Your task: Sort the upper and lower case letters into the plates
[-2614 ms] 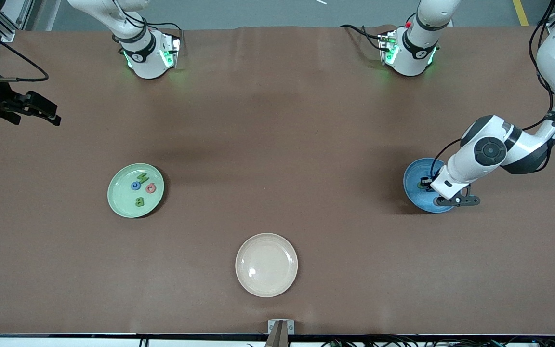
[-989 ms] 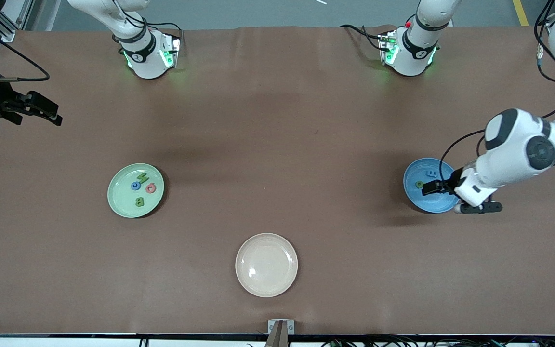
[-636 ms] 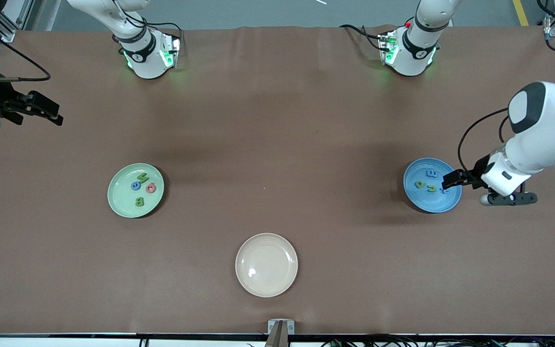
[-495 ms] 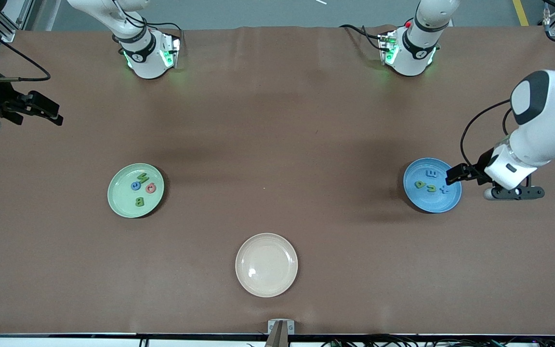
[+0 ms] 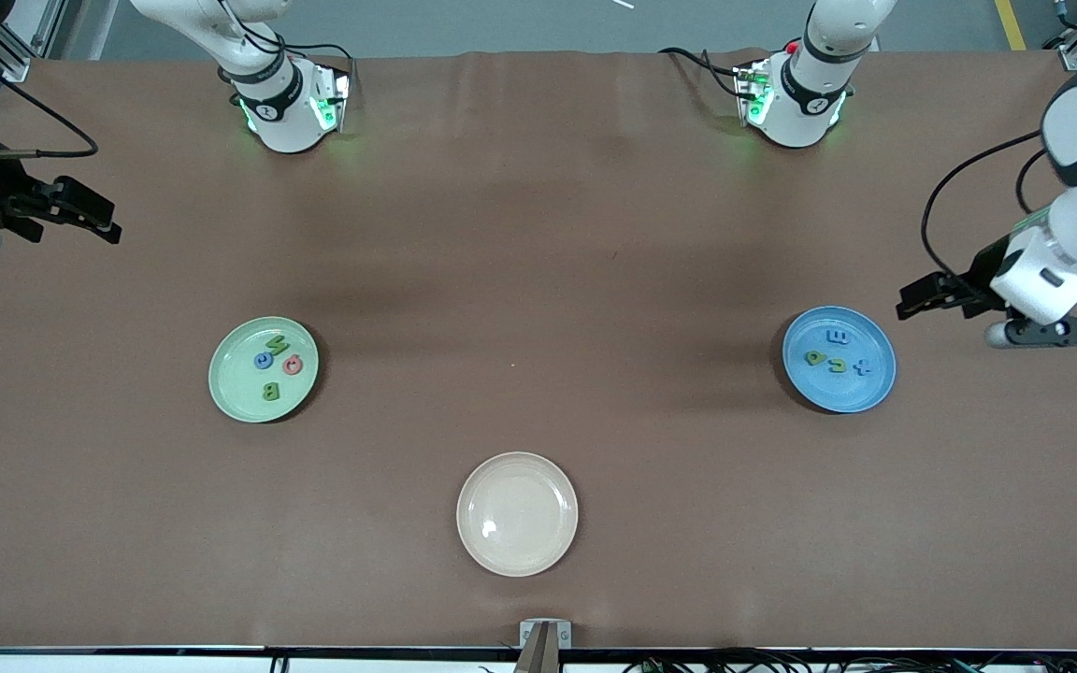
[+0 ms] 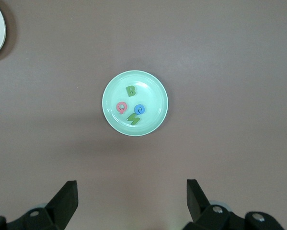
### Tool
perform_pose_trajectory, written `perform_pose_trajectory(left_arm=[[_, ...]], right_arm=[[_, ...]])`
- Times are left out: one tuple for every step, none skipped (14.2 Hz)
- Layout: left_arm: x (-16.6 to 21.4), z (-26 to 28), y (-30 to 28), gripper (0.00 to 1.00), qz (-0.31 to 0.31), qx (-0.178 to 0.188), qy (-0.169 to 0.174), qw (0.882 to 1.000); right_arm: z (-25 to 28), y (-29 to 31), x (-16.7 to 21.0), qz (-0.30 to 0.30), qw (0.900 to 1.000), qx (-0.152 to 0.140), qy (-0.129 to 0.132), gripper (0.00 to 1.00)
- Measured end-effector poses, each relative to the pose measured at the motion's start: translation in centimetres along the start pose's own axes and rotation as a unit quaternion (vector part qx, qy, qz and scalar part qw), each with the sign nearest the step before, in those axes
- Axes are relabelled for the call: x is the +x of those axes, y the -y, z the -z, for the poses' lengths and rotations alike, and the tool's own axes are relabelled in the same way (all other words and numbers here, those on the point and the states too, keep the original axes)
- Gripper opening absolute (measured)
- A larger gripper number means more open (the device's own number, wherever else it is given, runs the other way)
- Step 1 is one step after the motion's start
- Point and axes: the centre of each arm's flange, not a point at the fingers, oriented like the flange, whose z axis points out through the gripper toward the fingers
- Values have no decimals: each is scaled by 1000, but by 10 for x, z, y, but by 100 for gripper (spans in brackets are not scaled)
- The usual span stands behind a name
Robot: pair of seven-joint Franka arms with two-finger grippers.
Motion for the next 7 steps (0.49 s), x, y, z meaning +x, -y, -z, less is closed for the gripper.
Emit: perform_pose_trajectory(left_arm=[[-2,20,-2,100,0,4,2,1000],[-3,38,-3,100,0,6,0,1000],[-3,51,-1,100,3,7,-4,1000],[-3,59,4,100,7,7,-6,1000],[-3,61,9,100,11,7,-6,1000],[-3,61,11,100,13,6,-5,1000],[-3,61,12,100,14,5,-4,1000]], right_arm=[[0,0,0,0,1000,0,0,100],[0,0,0,0,1000,0,0,100],[0,0,0,0,1000,0,0,100],[0,0,0,0,1000,0,0,100],[0,0,0,0,1000,0,0,100],[0,0,0,0,1000,0,0,100],[0,0,0,0,1000,0,0,100]])
